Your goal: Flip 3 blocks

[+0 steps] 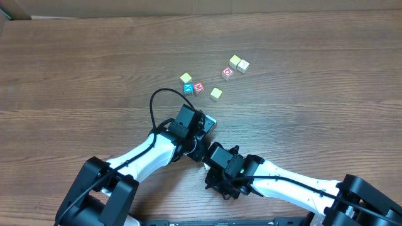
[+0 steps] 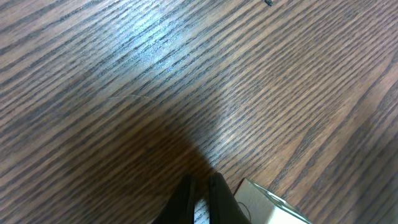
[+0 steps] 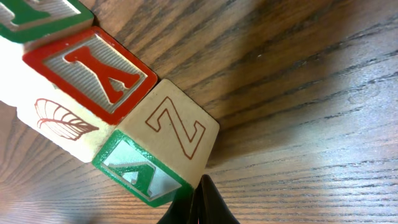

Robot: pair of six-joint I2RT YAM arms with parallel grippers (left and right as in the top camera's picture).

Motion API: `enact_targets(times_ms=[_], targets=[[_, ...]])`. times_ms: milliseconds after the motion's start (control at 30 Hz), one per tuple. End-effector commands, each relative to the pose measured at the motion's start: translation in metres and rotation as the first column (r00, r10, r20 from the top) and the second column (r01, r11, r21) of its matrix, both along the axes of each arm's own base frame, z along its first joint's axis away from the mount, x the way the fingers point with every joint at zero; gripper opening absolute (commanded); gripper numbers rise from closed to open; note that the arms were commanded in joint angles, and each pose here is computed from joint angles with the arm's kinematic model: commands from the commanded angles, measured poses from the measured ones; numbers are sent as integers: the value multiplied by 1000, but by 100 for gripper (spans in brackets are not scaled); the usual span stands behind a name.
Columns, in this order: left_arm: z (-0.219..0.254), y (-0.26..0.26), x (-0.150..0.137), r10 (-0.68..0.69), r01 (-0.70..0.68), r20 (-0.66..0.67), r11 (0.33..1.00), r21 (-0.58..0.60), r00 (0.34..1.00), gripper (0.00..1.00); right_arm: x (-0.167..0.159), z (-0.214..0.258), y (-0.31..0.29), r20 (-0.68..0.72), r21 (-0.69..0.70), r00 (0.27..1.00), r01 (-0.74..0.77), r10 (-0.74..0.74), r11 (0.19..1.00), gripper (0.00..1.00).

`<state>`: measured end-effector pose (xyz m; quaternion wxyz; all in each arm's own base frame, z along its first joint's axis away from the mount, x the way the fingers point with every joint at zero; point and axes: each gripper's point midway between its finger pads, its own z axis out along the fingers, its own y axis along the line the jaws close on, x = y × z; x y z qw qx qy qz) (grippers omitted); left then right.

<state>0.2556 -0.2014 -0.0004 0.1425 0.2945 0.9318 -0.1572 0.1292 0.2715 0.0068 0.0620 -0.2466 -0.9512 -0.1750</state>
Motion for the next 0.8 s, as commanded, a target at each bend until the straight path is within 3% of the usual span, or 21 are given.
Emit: enact_targets(times_ms=[0,767], targets=[[-2,-10,-9,-42,41,-31,999,-28,999,4,6,-1,1,27,-4,1000,16,-15,1000,4],[0,-16,-18,-329,330,59,944,-14,943,4,6,0,1,28,-4,999,15,-15,1000,4]])
